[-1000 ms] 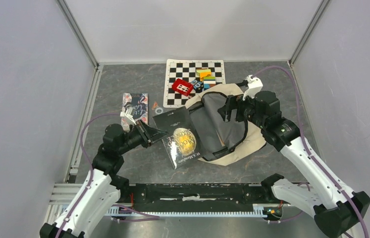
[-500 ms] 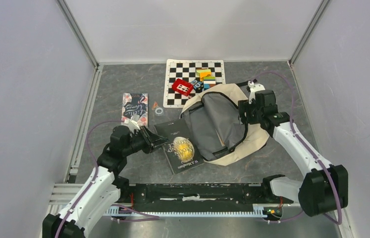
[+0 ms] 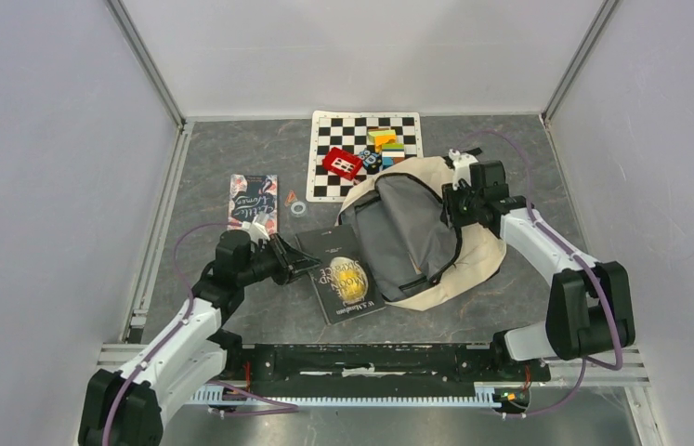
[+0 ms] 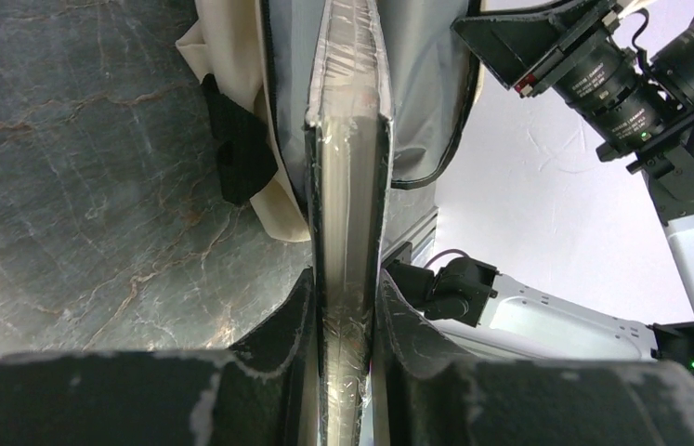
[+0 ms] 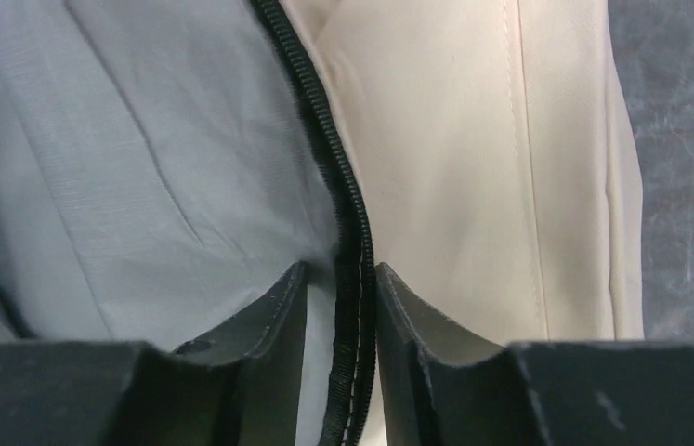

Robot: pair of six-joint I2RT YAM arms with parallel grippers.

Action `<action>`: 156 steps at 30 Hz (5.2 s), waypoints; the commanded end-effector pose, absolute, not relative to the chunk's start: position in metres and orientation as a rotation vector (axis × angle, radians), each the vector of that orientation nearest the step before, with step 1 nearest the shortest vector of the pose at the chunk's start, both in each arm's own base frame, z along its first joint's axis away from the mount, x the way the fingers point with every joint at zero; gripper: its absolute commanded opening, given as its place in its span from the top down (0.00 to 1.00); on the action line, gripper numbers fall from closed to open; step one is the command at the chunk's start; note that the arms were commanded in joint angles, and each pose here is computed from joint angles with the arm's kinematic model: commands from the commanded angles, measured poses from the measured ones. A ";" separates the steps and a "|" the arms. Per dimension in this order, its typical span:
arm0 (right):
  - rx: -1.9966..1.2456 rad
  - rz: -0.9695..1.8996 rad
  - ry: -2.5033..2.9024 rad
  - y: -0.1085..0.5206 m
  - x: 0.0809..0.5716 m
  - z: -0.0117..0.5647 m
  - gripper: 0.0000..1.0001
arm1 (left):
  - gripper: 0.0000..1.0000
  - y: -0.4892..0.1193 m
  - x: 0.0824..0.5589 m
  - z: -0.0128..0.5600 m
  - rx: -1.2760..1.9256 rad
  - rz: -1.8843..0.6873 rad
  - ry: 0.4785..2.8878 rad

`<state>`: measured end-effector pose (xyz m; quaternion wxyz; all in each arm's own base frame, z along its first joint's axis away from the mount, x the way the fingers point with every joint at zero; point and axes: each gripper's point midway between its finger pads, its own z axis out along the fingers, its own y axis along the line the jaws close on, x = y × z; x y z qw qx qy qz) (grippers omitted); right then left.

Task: Pack the student bag
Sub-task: Place the book in the student bag, then pick up the book from the center of the board.

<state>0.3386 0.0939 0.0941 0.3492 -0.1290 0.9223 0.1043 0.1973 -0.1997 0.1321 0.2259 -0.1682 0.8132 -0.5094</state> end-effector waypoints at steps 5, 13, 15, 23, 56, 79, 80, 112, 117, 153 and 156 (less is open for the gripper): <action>-0.331 0.280 2.237 0.100 0.370 0.147 1.00 | 0.98 -0.217 0.219 0.188 -0.286 -1.549 2.037; -0.195 0.216 2.024 0.082 0.354 0.226 1.00 | 0.98 -0.239 0.244 0.194 -0.284 -1.598 1.995; -0.188 0.225 1.996 0.082 0.350 0.236 1.00 | 0.98 -0.252 0.248 0.198 -0.260 -1.624 1.992; -0.204 0.272 1.969 0.087 0.339 0.249 1.00 | 0.98 -0.279 0.272 0.219 -0.290 -1.755 1.884; -0.070 0.387 1.710 0.089 0.319 0.331 1.00 | 0.98 -0.342 0.307 0.200 -0.459 -1.844 1.871; -0.080 0.394 1.764 0.091 0.315 0.302 1.00 | 0.98 -0.414 0.335 0.152 -0.421 -1.635 1.912; -0.081 0.395 1.766 0.091 0.315 0.301 1.00 | 0.98 -0.416 0.336 0.149 -0.410 -1.606 1.924; 0.086 -0.070 1.977 0.022 0.332 0.197 0.94 | 0.00 -0.325 0.299 0.152 0.056 -0.915 2.216; 0.071 -0.119 2.022 0.017 0.332 0.182 0.71 | 0.00 -0.243 0.312 0.146 0.005 -0.788 2.323; -0.115 0.156 1.861 0.057 0.301 0.264 0.02 | 0.25 0.031 0.364 0.031 -0.657 -0.410 2.657; -0.109 0.160 1.860 0.057 0.301 0.264 0.02 | 0.37 0.023 0.363 0.026 -0.623 -0.411 2.685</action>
